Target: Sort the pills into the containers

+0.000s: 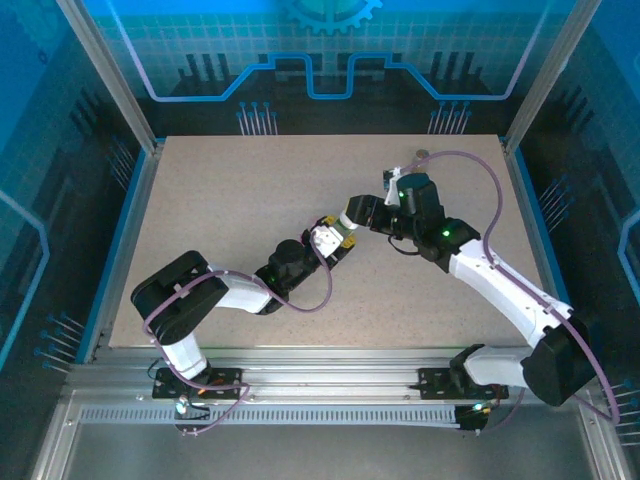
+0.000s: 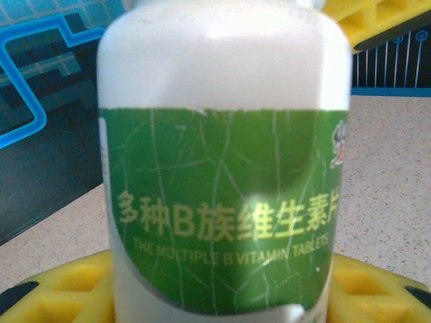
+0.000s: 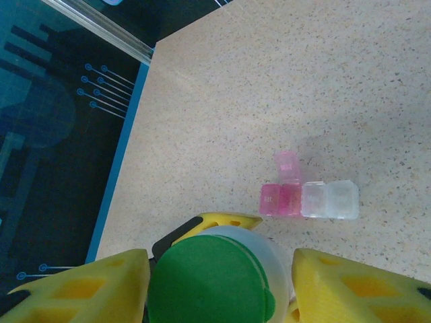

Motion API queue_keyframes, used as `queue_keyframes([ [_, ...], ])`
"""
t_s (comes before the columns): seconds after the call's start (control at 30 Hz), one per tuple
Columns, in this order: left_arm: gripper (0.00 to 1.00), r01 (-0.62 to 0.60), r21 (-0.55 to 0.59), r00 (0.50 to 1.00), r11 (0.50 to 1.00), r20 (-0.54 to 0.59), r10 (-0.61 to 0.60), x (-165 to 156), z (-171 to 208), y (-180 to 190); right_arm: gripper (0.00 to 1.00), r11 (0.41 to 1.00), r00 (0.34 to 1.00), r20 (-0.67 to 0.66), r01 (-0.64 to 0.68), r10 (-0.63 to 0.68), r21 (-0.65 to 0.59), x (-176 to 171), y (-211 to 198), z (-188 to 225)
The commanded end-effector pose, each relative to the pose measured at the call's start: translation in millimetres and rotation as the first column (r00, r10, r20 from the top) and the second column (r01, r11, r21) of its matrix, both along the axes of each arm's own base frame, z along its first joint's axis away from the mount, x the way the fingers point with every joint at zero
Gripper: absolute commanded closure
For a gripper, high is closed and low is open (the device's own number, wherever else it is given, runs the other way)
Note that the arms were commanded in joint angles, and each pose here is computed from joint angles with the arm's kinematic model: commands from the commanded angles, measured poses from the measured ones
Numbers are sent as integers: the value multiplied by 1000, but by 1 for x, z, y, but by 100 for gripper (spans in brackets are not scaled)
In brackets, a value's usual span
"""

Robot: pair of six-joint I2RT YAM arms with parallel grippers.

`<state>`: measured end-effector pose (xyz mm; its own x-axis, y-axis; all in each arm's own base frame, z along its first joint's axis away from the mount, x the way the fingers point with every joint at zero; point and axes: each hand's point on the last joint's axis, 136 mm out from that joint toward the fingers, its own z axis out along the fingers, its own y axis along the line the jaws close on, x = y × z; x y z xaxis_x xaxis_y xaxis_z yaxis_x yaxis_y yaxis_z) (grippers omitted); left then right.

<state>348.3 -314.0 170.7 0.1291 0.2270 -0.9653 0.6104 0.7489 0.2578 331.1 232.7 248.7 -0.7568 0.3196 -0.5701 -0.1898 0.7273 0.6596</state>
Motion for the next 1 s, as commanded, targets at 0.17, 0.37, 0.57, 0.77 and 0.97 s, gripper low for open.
queue_keyframes([
  [0.17, 100, -12, -15, 999, 1000, 43, 13, 4, 14, -2, 43, 998, 999, -5, -50, 50, -29, -2, 10, -4],
  [0.37, 100, -18, -18, 999, 1000, 47, 19, 4, 15, -1, 75, 994, 998, 8, -59, 61, -96, -5, 8, -4],
  [0.57, 100, -17, -20, 999, 1000, 37, 18, 4, 12, 0, 100, 993, 999, 34, -12, 16, -114, -3, -1, -1],
  [0.77, 100, -20, -8, 999, 1000, 33, 21, 3, 9, 1, 100, 987, 996, 93, 19, -4, -161, -1, -9, 9],
  [0.97, 100, -13, 17, 1000, 1000, 27, 12, 4, 6, -1, 91, 967, 988, 148, 5, 34, -254, -1, -9, 19],
])
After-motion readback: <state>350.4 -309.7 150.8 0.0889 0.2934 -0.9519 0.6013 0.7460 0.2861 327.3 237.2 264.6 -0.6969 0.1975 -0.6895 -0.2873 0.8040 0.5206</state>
